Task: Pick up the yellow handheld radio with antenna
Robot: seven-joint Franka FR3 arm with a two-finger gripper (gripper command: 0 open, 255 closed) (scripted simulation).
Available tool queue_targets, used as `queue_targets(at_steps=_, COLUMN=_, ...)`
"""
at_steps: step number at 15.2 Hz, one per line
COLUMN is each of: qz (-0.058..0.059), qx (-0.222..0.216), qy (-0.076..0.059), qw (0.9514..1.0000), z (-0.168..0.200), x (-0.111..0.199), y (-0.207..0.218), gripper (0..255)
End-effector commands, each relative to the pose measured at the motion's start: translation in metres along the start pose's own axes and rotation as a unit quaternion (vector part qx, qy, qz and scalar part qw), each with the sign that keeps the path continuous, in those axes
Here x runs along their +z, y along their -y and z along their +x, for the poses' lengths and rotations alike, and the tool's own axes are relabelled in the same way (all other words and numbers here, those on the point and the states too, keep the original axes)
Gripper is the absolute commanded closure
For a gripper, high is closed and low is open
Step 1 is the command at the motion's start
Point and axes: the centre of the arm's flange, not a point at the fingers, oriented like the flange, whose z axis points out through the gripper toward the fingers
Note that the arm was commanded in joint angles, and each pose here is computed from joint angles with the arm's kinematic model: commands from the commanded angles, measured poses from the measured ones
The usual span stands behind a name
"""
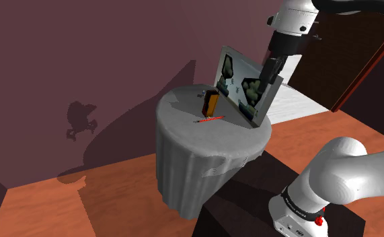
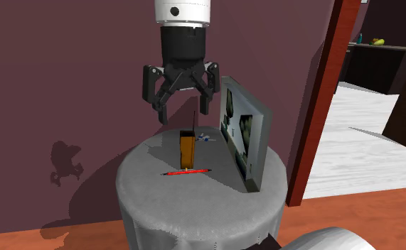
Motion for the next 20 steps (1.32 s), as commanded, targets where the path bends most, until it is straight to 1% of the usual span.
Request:
queue_targets(at_steps=1, qz=0.0, qx=0.0, qy=0.0, qw=1.0, z=0.0, x=0.0, y=0.0, gripper=0)
queue_targets(at_steps=20, qz=0.014, qx=0.008, qy=-0.02, qw=0.9997, z=0.189, x=0.106, y=-0.121, gripper=0)
